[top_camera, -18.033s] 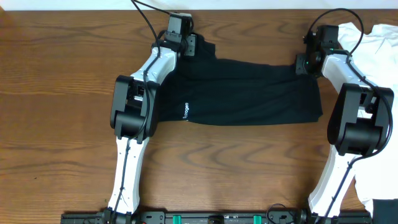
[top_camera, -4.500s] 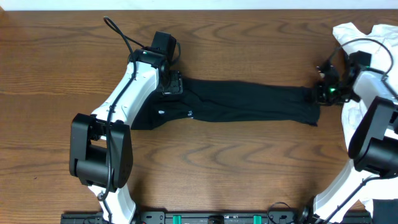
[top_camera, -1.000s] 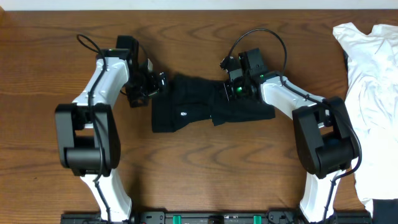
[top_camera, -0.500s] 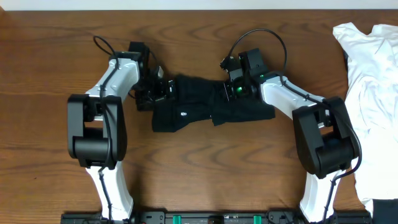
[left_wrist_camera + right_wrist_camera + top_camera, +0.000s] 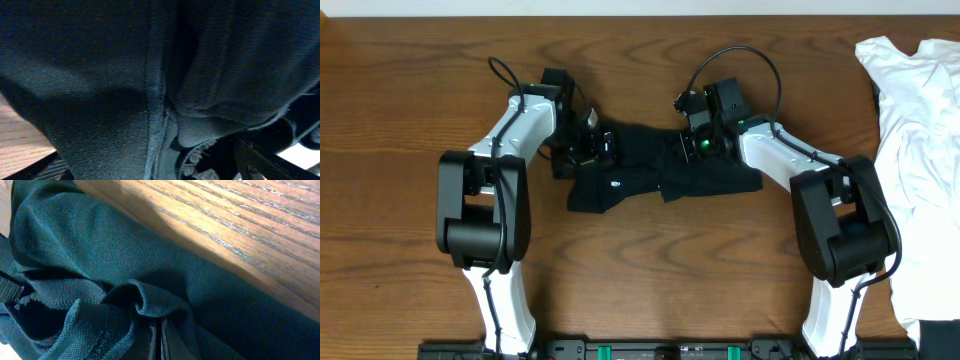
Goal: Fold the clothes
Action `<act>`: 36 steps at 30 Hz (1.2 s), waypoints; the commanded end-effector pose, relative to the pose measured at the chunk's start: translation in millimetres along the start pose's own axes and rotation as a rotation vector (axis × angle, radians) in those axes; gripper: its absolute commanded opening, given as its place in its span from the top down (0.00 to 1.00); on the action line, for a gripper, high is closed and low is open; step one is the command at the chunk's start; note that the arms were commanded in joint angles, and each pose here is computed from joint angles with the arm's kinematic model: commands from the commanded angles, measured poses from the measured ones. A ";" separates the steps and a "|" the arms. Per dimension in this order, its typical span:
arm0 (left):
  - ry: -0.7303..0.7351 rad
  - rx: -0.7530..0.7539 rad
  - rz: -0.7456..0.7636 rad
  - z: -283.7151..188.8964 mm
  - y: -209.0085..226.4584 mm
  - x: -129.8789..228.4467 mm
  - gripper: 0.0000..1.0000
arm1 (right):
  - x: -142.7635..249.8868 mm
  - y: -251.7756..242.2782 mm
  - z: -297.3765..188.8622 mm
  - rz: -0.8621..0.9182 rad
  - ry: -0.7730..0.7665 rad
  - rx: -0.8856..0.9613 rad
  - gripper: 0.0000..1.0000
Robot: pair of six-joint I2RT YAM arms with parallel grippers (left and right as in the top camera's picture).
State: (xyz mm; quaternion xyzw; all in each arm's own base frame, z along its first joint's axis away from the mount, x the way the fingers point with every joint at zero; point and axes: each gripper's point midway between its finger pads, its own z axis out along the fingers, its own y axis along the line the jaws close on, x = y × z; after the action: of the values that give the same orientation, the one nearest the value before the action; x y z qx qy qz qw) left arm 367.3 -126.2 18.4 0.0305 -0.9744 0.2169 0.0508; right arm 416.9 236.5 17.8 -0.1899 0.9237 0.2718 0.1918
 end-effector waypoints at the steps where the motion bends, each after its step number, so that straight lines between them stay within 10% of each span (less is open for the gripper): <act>1: 0.031 0.032 0.015 7.2 -2.6 4.7 0.07 | 3.2 6.6 -1.7 -0.001 0.006 0.004 0.95; 7: 0.023 0.033 0.024 7.9 -4.4 2.9 0.26 | 3.6 6.6 -1.6 -0.001 0.007 0.004 0.96; 13: 0.019 0.034 0.028 7.6 -4.8 2.0 0.94 | 2.7 6.8 -1.6 -0.003 0.003 0.003 0.96; 36: -0.273 0.001 0.183 -99.5 -44.7 -8.6 0.94 | -35.8 49.8 -14.4 0.061 -0.126 -0.235 0.99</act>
State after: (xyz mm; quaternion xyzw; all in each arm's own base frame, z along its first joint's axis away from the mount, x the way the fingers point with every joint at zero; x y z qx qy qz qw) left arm 382.9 -126.7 108.9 -0.0176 -0.9715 0.2238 -0.0755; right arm 432.2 262.8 45.4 -0.1530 0.8947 0.3547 0.2244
